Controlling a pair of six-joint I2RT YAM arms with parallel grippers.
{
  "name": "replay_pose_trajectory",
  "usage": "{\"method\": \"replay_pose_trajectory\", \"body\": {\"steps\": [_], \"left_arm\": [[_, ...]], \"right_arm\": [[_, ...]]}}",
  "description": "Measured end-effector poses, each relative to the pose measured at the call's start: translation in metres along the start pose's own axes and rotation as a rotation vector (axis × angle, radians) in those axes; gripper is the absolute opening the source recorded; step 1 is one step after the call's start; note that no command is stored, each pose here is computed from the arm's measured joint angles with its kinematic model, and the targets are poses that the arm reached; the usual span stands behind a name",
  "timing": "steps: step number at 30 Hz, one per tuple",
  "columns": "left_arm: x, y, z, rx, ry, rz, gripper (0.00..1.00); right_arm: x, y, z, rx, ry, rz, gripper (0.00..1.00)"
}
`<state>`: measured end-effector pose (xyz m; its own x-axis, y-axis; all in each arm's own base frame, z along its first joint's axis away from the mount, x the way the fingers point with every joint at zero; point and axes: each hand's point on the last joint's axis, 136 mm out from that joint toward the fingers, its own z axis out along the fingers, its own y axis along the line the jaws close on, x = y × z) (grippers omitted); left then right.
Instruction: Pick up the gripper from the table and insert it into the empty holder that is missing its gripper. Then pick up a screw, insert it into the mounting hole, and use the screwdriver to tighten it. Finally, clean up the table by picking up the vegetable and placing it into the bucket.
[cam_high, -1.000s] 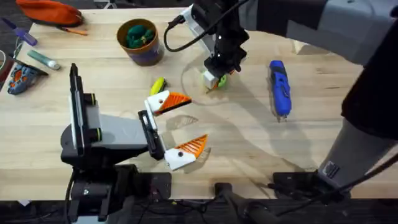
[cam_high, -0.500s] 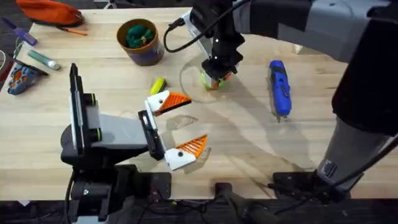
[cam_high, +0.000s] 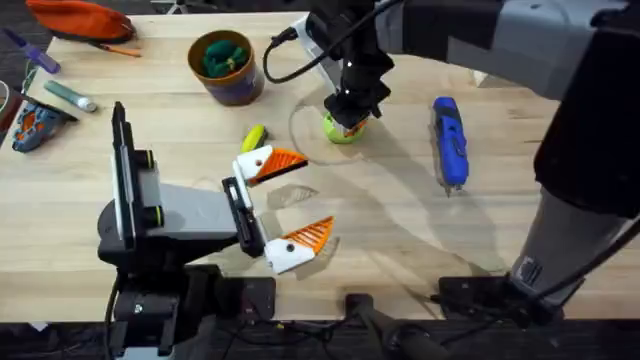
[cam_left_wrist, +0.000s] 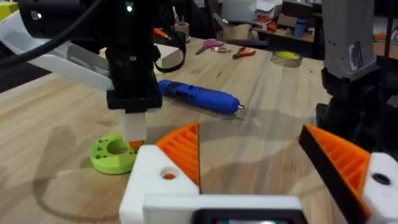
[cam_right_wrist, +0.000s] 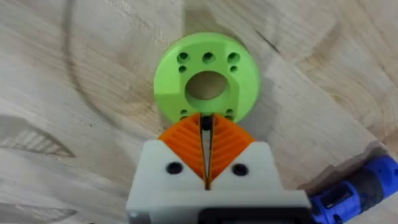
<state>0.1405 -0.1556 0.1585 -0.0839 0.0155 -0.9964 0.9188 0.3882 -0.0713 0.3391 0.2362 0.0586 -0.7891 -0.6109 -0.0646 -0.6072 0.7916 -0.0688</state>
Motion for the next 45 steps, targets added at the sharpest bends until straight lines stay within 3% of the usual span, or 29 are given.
{"method": "replay_pose_trajectory", "body": {"steps": [20,33,40,45], "left_arm": [[0.000,0.000,0.000,0.000,0.000,0.000,0.987],[0.000,0.000,0.000,0.000,0.000,0.000,0.985],[0.000,0.000,0.000,0.000,0.000,0.000,0.986],[0.000,0.000,0.000,0.000,0.000,0.000,0.987]], "right_arm": [[0.004,-0.003,-0.010,0.000,0.026,0.003,0.007],[-0.025,-0.014,-0.106,0.009,-0.131,0.014,0.007],[-0.022,-0.016,-0.143,0.012,-0.154,-0.015,0.007],[-0.017,0.000,-0.190,0.014,-0.211,-0.091,0.007]]}}
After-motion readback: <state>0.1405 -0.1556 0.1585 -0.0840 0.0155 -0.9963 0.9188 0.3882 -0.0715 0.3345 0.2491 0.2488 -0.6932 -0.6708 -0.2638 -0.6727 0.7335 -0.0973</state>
